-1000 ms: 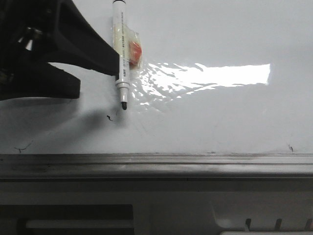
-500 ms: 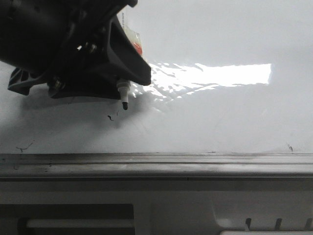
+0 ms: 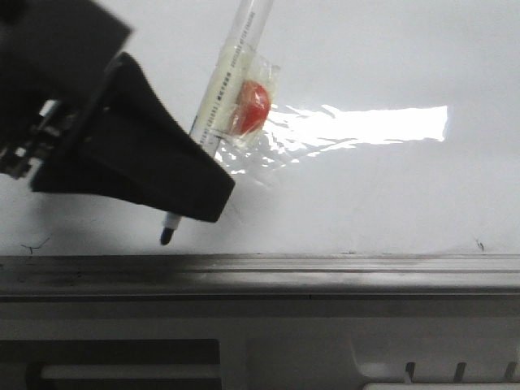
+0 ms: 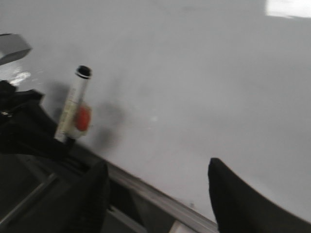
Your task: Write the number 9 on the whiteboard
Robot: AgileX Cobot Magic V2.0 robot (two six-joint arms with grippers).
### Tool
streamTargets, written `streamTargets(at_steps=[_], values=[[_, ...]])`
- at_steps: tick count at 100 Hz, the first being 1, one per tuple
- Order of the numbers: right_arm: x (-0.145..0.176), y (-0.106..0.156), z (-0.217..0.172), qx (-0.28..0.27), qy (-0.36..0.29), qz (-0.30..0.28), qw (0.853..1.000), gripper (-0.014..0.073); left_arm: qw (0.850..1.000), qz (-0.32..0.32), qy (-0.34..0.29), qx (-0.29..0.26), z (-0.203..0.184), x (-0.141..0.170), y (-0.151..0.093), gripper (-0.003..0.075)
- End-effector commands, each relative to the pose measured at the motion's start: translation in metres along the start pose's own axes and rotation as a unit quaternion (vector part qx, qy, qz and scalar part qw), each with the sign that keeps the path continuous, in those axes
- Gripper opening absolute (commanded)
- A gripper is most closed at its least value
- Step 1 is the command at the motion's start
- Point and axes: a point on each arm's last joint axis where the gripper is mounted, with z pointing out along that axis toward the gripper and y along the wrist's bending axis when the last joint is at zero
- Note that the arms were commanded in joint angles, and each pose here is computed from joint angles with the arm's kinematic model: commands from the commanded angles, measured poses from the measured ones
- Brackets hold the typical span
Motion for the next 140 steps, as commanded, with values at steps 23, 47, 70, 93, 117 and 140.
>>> streamTargets(at_steps=[23,47,70,93,117,140], values=[[-0.026,0.016,0.033,-0.173,-0.038,-0.065,0.982,0.0386,0.978,0.177,-0.055,0.091,-0.032,0.001,-0.031,-0.0018],[-0.025,0.023,0.07,-0.259,-0.016,-0.074,0.963,0.0388,0.967,0.224,-0.065,0.105,-0.033,0.001,-0.034,-0.0018],[-0.022,0.03,0.1,-0.298,-0.004,-0.064,0.952,0.0419,0.967,0.223,-0.065,0.105,-0.033,0.001,-0.034,-0.0018],[-0.03,0.038,0.12,-0.309,-0.005,-0.059,0.949,0.0419,0.969,0.211,-0.073,0.109,-0.033,0.0,-0.035,-0.0018],[-0.028,0.046,0.135,-0.324,0.016,-0.048,0.945,0.0392,0.969,0.211,-0.073,0.109,-0.033,0.0,-0.035,-0.0018],[-0.027,0.046,0.137,-0.324,0.019,-0.045,0.945,-0.0073,0.969,0.211,-0.073,0.109,-0.033,0.0,-0.035,-0.0015]])
